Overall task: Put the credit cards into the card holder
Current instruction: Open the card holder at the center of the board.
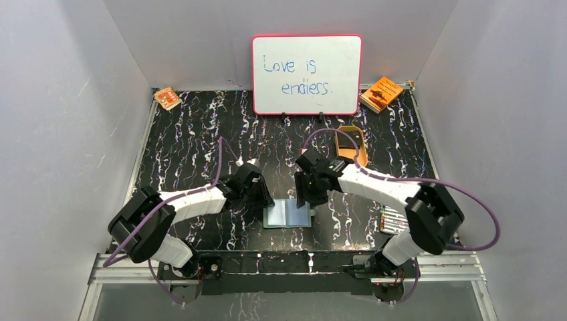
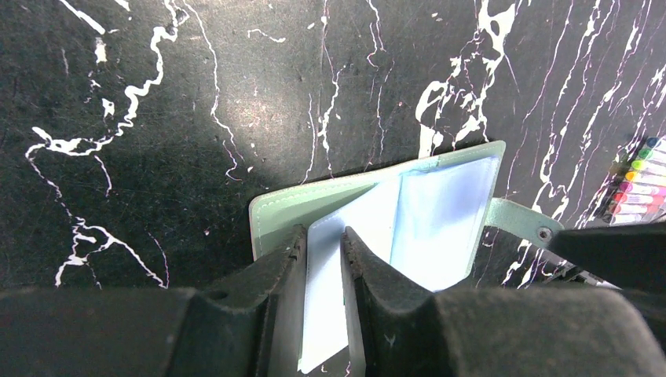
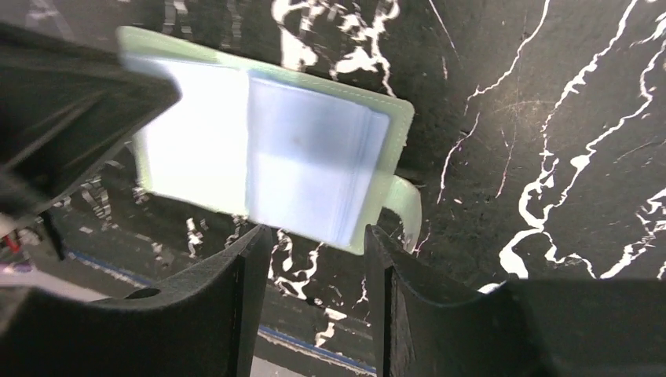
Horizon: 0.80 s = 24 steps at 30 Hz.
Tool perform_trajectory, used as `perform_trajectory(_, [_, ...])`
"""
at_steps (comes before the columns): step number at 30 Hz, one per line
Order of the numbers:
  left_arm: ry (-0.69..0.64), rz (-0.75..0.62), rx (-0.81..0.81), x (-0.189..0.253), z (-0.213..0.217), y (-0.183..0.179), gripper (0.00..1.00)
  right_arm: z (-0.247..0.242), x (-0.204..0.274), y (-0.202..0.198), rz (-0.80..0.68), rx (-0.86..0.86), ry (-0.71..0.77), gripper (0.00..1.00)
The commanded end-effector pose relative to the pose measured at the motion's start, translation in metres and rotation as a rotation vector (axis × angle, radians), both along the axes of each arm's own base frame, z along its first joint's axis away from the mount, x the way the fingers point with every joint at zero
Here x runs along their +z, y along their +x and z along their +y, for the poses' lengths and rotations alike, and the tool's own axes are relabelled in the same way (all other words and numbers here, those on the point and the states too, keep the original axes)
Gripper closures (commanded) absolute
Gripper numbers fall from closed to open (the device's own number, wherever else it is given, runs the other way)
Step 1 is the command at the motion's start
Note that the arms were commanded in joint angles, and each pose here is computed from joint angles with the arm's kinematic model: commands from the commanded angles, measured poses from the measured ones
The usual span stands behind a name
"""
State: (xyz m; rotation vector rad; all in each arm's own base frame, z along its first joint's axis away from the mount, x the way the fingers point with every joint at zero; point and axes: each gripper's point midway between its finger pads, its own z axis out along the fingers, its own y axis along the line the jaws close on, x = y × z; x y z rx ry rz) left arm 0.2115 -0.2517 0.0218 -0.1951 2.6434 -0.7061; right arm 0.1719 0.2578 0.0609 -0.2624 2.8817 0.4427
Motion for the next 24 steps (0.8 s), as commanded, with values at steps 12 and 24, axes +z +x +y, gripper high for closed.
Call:
perform_trajectory(12, [0.132,0.035,0.038,-0.010,0.028,-0.010,0.65,0.062,0.022,0.003,-0.050,0.138,0.323,0.55])
perform_trajectory(24, [0.134,0.005,0.047,0.009,0.032,-0.008,0.38,0.032,-0.019,-0.005,-0.024,0.075,0.204,0.55])
